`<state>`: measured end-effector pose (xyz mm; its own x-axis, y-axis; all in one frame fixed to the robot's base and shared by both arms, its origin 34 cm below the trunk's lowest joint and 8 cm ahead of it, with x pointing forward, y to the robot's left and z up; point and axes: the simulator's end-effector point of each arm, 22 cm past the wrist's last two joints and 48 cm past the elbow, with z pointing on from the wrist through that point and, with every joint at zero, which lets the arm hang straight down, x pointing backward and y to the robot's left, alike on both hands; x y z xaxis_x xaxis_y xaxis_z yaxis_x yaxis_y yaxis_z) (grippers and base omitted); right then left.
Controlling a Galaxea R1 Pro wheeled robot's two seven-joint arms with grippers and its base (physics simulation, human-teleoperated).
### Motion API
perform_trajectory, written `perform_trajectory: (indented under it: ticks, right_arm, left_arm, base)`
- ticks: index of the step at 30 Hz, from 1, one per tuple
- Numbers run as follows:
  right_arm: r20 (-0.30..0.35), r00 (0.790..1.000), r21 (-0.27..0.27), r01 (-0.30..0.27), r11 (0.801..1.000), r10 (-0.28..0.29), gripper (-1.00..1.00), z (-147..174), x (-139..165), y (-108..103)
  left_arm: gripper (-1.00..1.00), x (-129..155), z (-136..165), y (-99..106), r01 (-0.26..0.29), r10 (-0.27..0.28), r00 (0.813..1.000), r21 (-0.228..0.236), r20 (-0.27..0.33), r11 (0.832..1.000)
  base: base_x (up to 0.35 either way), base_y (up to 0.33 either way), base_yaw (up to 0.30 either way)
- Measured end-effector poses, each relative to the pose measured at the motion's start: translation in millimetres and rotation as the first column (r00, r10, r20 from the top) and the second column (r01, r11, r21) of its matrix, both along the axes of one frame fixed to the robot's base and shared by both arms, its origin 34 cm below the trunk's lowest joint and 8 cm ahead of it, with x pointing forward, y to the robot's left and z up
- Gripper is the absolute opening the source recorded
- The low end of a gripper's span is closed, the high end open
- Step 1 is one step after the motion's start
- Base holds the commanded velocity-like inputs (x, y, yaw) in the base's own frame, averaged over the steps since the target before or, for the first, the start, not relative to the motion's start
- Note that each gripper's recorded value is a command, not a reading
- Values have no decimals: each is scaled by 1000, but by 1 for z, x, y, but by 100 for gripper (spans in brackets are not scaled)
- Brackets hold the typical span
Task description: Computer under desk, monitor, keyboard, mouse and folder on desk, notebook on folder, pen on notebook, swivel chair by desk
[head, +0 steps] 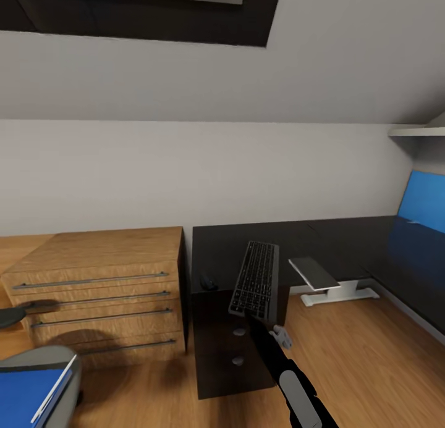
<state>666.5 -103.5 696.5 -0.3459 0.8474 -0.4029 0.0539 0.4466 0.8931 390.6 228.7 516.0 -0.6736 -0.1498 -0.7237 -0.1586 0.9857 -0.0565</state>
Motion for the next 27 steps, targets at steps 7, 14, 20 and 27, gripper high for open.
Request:
perform_trajectory:
  ticks: [7, 14, 20, 27]
  right_arm:
    - [0, 1000, 0, 1, 1000, -1, 100, 0, 0, 0]
    - [0, 1000, -1, 2, 1000, -2, 100, 0, 0, -1]
    - [1, 1000, -2, 3, 1000, -3, 100, 0, 0, -2]
    - [2, 1000, -4, 4, 1000, -4, 100, 0, 1, -3]
  left_arm:
    - [100, 0, 0, 0, -2, 1, 1000, -1, -1, 1000]
    - [100, 0, 0, 0, -1, 1, 1000, -2, -1, 1000]
    - [100, -3, -4, 2, -1, 1, 1000, 5, -12, 1000]
    - [100, -4, -5, 1, 1, -1, 1000, 6, -13, 1000]
  base:
    - [41, 0, 0]
    - [90, 82, 0]
    - [13, 12, 0]
    - [0, 0, 0]
